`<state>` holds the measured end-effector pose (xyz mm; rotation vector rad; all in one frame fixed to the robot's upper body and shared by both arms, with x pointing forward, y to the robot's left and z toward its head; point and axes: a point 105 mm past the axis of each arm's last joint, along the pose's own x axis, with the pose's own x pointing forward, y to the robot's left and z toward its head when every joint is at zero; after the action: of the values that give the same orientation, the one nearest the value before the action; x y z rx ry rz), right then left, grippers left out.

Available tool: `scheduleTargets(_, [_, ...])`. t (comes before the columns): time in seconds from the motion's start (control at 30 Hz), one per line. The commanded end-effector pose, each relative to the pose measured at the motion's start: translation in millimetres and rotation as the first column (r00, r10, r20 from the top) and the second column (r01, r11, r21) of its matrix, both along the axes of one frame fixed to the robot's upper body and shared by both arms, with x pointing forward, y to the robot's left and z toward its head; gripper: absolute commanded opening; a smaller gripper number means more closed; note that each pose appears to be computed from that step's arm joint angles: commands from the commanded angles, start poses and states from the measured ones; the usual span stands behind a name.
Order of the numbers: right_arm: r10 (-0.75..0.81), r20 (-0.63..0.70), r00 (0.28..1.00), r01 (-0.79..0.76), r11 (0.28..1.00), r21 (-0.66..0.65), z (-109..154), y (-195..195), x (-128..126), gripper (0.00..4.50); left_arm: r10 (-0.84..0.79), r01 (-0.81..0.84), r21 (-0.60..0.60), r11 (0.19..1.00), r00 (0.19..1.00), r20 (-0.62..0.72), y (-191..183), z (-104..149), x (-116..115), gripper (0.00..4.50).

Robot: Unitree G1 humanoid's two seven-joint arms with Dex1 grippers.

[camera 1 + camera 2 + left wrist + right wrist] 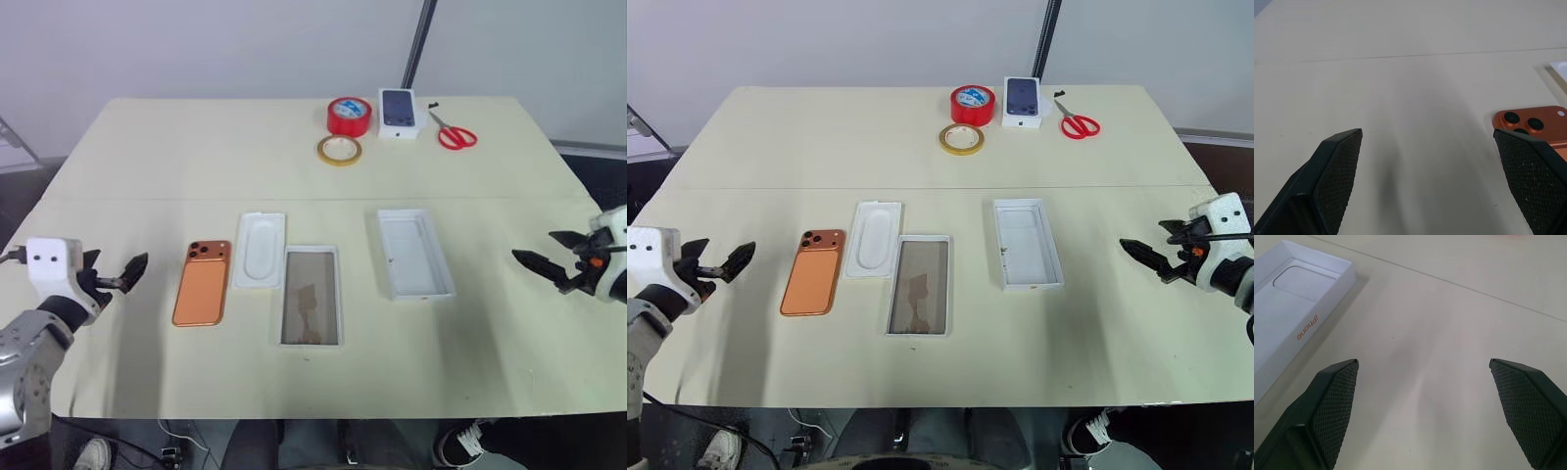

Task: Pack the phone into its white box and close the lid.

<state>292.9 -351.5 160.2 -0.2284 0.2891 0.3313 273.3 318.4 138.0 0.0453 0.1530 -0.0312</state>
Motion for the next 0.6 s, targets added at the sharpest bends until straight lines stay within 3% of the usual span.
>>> scheduleTargets(0.03, [0.005,0.048,0.999,-0.003,1.000,-0.031,17.5,-2.1,1.2,4.47,-0.018,0.018,0.010,1.000,0.999,0.039,-5.7,10.5,-0.1,4.50])
scheduleTargets(0.37, [0.038,0.054,0.998,-0.035,0.999,-0.040,19.3,8.3,2.6,4.47,-0.041,0.041,-0.003,0.999,0.998,0.043,-14.0,10.1,2.6,4.50])
scheduleTargets(0.6, [0.143,0.081,0.986,-0.140,0.989,-0.044,25.3,44.7,7.0,4.47,-0.174,0.176,-0.048,0.983,0.984,0.041,-57.8,9.0,10.8,4.50])
